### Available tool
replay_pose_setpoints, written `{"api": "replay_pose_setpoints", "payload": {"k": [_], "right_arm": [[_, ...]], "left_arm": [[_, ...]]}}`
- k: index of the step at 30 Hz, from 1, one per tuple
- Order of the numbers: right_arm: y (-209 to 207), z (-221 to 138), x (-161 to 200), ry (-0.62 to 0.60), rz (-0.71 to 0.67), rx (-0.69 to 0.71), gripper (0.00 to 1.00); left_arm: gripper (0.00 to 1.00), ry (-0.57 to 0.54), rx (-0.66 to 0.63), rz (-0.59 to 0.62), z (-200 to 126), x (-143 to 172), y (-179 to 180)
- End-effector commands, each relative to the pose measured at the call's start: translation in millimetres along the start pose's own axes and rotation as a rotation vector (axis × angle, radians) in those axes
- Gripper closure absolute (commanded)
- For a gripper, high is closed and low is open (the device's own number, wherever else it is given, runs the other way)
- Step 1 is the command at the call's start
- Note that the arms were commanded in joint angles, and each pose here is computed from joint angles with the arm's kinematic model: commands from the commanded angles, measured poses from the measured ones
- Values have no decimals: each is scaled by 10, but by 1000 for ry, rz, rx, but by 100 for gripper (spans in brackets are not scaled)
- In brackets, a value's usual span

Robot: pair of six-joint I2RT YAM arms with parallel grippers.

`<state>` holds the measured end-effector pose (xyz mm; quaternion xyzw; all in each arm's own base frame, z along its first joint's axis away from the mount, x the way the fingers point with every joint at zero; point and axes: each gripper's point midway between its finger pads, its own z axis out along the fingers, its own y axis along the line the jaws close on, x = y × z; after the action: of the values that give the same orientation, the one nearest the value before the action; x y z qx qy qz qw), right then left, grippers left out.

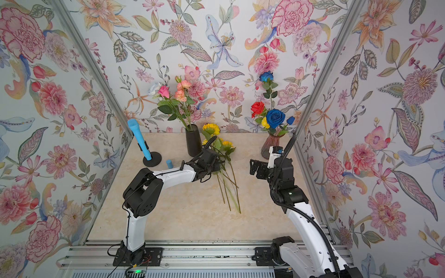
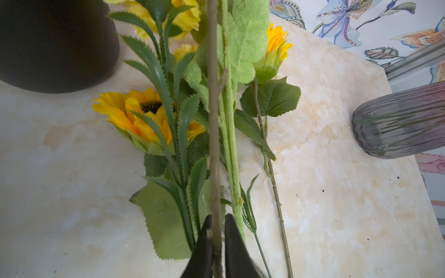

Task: Pick out yellow flowers from the vase
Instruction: Place the flower at the center of the board, then adjust the flower in the vase.

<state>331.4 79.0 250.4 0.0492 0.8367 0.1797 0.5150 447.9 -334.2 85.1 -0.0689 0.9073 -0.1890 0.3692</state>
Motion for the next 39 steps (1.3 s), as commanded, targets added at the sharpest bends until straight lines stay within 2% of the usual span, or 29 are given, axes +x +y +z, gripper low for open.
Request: {"api": "replay_pose_setpoints", "payload": {"k": [1,5,11,19,20,34,39], "right_arm": [[-48,27,-80,-26,48,-1,0],[-200,64,-179,-42,90,27,0],[-564,31,-434,-103,196,60,0],[-757,177,-691,-147,278,48,0],[-765,225,-723,-146,284,44,0],[-385,636,-1025,-189,406,-231,0],[-406,756,-1186,-229,423,-262,0]], "left_arm": [[80,-12,-39,-5,55,-57,69],[73,-20,-42,3,45,-99,62],[51,-83,-33,44,-126,-276,23],[3,-144,36,101,-319,-434,-112],[0,-150,48,105,-338,-445,-130],[0,-217,234,200,-618,-544,-408],[0,-225,310,215,-661,-539,-522]]}}
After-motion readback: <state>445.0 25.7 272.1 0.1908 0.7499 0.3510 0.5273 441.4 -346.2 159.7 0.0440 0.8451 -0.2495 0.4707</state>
